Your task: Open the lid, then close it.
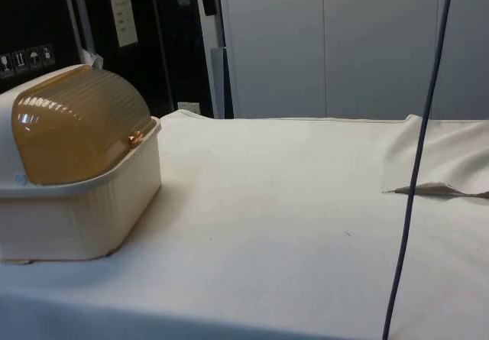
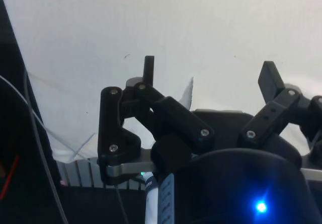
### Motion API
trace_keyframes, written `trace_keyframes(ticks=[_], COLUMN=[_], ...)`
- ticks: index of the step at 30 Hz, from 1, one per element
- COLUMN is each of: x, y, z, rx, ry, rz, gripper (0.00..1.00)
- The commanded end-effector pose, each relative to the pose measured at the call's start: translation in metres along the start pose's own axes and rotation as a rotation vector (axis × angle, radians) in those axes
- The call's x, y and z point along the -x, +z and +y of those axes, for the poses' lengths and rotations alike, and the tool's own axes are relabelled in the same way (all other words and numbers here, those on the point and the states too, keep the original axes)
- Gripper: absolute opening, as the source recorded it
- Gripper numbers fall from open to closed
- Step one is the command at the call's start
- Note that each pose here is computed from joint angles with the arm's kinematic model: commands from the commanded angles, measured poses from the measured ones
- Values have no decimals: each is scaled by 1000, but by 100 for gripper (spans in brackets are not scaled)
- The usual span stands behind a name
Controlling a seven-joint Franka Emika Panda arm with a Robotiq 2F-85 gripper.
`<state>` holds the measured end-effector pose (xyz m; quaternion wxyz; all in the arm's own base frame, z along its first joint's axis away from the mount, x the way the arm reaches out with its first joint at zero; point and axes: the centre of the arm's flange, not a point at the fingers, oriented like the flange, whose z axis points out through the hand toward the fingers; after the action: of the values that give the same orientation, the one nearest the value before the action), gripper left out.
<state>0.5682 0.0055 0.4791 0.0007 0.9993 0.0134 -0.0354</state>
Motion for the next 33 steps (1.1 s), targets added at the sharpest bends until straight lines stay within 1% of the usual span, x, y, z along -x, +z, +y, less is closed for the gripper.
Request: trace_keyframes(ticks=[1,6,7,8,11,16,17,18,19,25,26,27,33], x=[1,3,1,4,6,7,7,6,6,6,6,6,6], y=[1,4,5,6,9,14,14,16,16,27,26,29,36], z=[-4,-12,-10,-16,-21,-36,-31,-41,-44,-62,-60,-65,-76], rx=[-1,1,-1,1,1,5,-3,9,11,22,15,25,45], ry=[1,-2,-5,-3,-5,-10,-12,-10,-11,-16,-19,-19,-34], rz=[11,29,11,39,55,84,67,95,102,131,116,136,165], gripper=[100,100,100,100,100,100,100,100,100,100,100,100,100])
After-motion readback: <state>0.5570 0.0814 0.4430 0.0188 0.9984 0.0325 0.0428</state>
